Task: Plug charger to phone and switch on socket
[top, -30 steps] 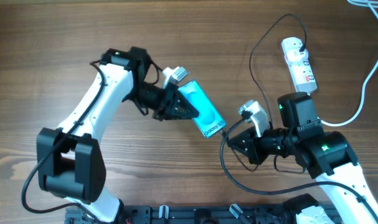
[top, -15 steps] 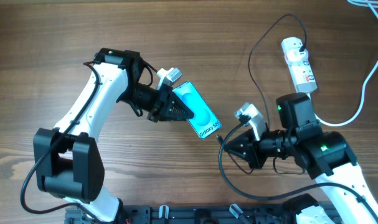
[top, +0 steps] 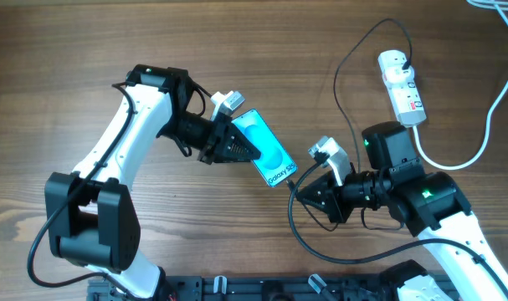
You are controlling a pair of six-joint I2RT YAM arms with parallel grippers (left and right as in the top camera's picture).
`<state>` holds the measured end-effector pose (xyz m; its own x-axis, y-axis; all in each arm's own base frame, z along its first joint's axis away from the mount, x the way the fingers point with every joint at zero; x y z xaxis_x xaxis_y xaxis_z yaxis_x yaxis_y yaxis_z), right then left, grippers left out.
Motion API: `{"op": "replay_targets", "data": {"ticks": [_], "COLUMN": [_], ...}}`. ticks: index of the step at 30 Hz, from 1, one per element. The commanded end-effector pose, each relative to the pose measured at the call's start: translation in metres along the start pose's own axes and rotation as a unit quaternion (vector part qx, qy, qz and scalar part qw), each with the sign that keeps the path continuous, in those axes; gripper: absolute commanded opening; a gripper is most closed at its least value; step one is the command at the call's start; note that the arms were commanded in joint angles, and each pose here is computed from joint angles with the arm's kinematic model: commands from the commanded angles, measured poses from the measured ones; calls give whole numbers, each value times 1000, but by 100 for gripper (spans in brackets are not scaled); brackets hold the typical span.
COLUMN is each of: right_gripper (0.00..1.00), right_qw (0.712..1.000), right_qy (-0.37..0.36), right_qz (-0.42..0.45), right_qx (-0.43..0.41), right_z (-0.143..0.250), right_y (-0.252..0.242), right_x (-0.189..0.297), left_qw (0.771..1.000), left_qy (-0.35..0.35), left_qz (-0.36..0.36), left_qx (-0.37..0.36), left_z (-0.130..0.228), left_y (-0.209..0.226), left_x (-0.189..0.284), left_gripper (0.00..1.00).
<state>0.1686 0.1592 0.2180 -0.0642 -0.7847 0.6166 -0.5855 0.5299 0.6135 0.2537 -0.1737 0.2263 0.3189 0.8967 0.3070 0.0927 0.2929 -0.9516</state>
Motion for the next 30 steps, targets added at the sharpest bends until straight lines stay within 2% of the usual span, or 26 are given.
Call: {"op": "replay_targets", "data": {"ticks": [1,30], "right_gripper": [4,4], "right_qw": [1000,1000], "right_qy": [-1,5], "right_qz": [-2,-20], "right_qx": [-2,-9], "right_z": [-2,1], "right_y": [1,5], "right_x": [-1,-1], "left_qw": [1000,1000], "left_qy": [-7,-7], "left_qz": [12,12], "left_qx": [-20,-22], "left_z": [-1,-2], "left_y": [-7,-7], "left_x": [1,1], "left_gripper": [4,4]}}
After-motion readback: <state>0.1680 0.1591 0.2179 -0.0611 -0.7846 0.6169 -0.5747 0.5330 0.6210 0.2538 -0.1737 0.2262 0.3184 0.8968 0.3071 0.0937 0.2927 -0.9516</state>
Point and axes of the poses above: each gripper's point midway between its finger pads, its own x axis back along the fingers, its own y axis along the line the jaws close on, z = x × y, the point moved 5 cm from there along x, back along the fingers, and after that the axes turned 5 degrees about -x, right-handed, at the moved point
